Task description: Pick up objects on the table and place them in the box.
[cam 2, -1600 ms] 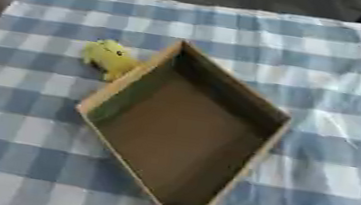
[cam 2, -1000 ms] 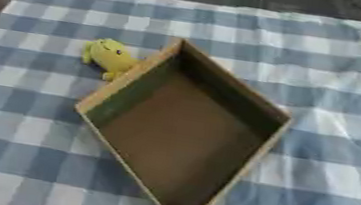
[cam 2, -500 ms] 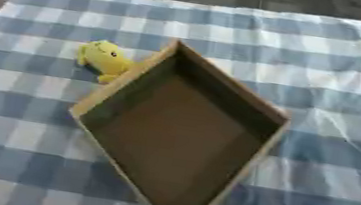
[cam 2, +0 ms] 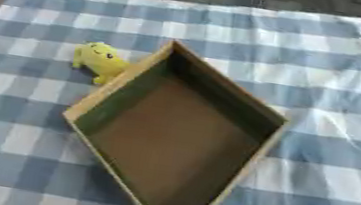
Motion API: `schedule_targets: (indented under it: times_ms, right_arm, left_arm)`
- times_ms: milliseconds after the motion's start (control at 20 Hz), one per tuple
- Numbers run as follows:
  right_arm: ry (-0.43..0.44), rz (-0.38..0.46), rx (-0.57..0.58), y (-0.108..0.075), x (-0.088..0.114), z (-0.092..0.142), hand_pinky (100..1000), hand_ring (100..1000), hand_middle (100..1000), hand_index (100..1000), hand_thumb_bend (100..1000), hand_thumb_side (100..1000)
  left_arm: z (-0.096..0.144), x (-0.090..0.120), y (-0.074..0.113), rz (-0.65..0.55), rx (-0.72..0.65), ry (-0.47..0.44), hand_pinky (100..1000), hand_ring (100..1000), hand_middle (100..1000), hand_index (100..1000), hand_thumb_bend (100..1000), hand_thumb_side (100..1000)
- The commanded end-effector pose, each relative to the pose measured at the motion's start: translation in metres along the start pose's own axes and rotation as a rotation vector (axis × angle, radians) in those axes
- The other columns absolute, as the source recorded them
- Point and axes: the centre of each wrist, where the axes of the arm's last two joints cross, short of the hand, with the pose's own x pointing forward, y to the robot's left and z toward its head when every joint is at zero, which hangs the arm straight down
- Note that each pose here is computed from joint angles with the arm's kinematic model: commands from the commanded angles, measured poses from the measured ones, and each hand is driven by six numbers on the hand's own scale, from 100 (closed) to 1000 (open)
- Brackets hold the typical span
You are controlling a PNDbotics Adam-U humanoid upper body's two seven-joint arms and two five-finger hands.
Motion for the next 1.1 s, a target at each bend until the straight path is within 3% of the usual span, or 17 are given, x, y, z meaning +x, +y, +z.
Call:
schedule_targets:
  times_ms: [50, 550, 800, 1100]
  right_arm:
    - [-0.046, 0.009, 0.020, -0.001, 0.007, -0.007, 665, 510, 396, 693, 100, 493]
    - [-0.039, 0.008, 0.043, 0.000, 0.007, -0.005, 666, 510, 395, 693, 100, 498]
    - [-0.033, 0.006, 0.051, 0.001, 0.007, -0.003, 667, 510, 394, 694, 100, 501]
    - [-0.026, -0.003, 0.063, 0.003, 0.007, -0.002, 668, 511, 393, 694, 100, 501]
  left_arm:
    - [-0.021, -0.003, 0.021, -0.197, -0.107, -0.049, 698, 711, 729, 964, 100, 530]
    - [-0.071, -0.023, 0.023, -0.580, -0.527, -0.126, 795, 813, 781, 1000, 100, 483]
    - [-0.089, -0.025, 0.008, -0.672, -0.635, -0.181, 825, 849, 796, 1000, 100, 481]
    - [-0.108, -0.022, -0.024, -0.761, -0.763, -0.243, 841, 870, 805, 1000, 100, 482]
